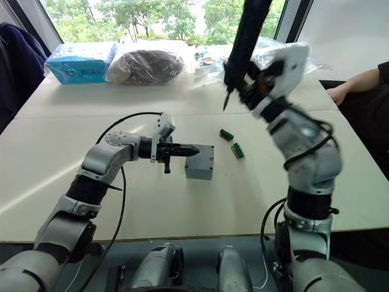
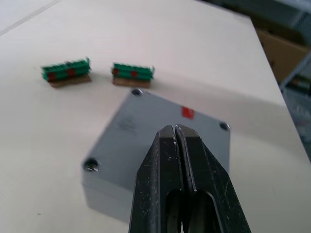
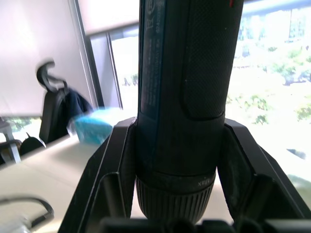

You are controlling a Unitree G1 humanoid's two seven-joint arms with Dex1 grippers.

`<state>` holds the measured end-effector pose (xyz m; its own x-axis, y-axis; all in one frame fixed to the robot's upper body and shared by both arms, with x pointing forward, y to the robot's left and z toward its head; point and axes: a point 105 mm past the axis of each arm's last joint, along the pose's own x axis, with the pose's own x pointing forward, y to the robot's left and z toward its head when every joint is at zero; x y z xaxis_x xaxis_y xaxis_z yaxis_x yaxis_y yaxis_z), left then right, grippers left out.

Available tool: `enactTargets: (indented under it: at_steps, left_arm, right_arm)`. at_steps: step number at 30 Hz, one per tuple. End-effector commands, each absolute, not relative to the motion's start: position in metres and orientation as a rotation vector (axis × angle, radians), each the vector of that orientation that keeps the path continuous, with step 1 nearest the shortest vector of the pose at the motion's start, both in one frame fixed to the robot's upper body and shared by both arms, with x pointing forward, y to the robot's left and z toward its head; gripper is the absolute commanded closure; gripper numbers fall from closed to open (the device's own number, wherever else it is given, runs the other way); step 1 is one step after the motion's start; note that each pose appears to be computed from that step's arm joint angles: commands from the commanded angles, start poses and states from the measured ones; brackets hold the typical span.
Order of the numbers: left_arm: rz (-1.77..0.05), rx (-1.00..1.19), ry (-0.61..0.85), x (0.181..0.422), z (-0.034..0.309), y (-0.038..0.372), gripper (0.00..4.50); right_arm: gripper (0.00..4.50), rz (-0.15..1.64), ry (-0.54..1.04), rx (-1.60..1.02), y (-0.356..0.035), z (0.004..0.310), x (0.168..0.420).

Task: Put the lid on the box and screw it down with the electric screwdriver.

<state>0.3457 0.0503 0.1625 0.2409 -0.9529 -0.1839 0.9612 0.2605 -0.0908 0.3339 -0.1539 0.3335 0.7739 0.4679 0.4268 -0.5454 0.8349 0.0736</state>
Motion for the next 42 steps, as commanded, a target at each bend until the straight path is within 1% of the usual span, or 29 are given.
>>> enactTargets:
  at_steps: [1, 4, 7, 9, 13, 15, 17, 27, 29, 32, 33, 34, 35, 37, 38, 40, 42]
  left_arm:
    - [-1.363, 0.081, 0.14, 0.333, 0.191, 0.055, 4.5]
    - [-1.438, 0.176, 0.151, 0.315, 0.197, 0.059, 4.5]
    - [-1.498, 0.267, 0.173, 0.299, 0.195, 0.061, 4.5]
    - [-1.528, 0.311, 0.189, 0.292, 0.192, 0.062, 4.5]
    - [-1.568, 0.355, 0.217, 0.281, 0.187, 0.063, 4.5]
    - [-1.571, 0.365, 0.227, 0.277, 0.181, 0.064, 4.5]
    - [-1.554, 0.353, 0.227, 0.277, 0.179, 0.063, 4.5]
    - [-1.483, 0.292, 0.262, 0.27, 0.165, 0.068, 4.5]
    - [-1.469, 0.283, 0.267, 0.27, 0.163, 0.07, 4.5]
    - [-1.441, 0.275, 0.269, 0.273, 0.164, 0.076, 4.5]
    - [-1.431, 0.272, 0.269, 0.274, 0.164, 0.078, 4.5]
    - [-1.407, 0.254, 0.274, 0.277, 0.167, 0.085, 4.5]
    - [-1.38, 0.233, 0.277, 0.279, 0.17, 0.092, 4.5]
    - [-1.322, 0.192, 0.293, 0.28, 0.174, 0.108, 4.5]
    - [-1.292, 0.181, 0.307, 0.28, 0.174, 0.117, 4.5]
    - [-1.243, 0.155, 0.34, 0.275, 0.17, 0.13, 4.5]
    - [-1.223, 0.119, 0.377, 0.267, 0.165, 0.139, 4.5]
  right_arm:
    - [2.72, 0.532, -0.117, 0.246, -0.186, 0.314, 0.336]
    - [2.72, 0.427, 0.206, 0.18, -0.219, 0.272, 0.337]
    - [2.72, 0.362, 0.513, 0.179, -0.242, 0.227, 0.326]
    - [2.72, 0.351, 0.642, 0.21, -0.252, 0.205, 0.32]
    - [2.72, 0.308, 0.803, 0.266, -0.268, 0.178, 0.315]
    - [2.72, 0.261, 0.889, 0.295, -0.276, 0.162, 0.317]
    - [2.72, 0.244, 0.927, 0.302, -0.276, 0.155, 0.323]
    - [2.72, 0.261, 0.987, 0.222, -0.273, 0.141, 0.343]
    - [1.72, 0.259, 0.997, 0.2, -0.274, 0.14, 0.345]
    - [0.94, 0.266, 1.002, 0.177, -0.277, 0.14, 0.347]
    - [0.48, 0.265, 1.0, 0.168, -0.278, 0.14, 0.347]
    - [0.18, 0.267, 0.964, 0.131, -0.281, 0.146, 0.351]
    - [0.02, 0.274, 0.919, 0.071, -0.285, 0.154, 0.354]
    - [0.02, 0.35, 0.787, -0.01, -0.28, 0.181, 0.359]
    - [0.02, 0.422, 0.727, -0.028, -0.271, 0.196, 0.355]
    - [0.02, 0.579, 0.591, -0.065, -0.248, 0.221, 0.343]
    - [0.02, 0.706, 0.483, -0.096, -0.226, 0.233, 0.324]
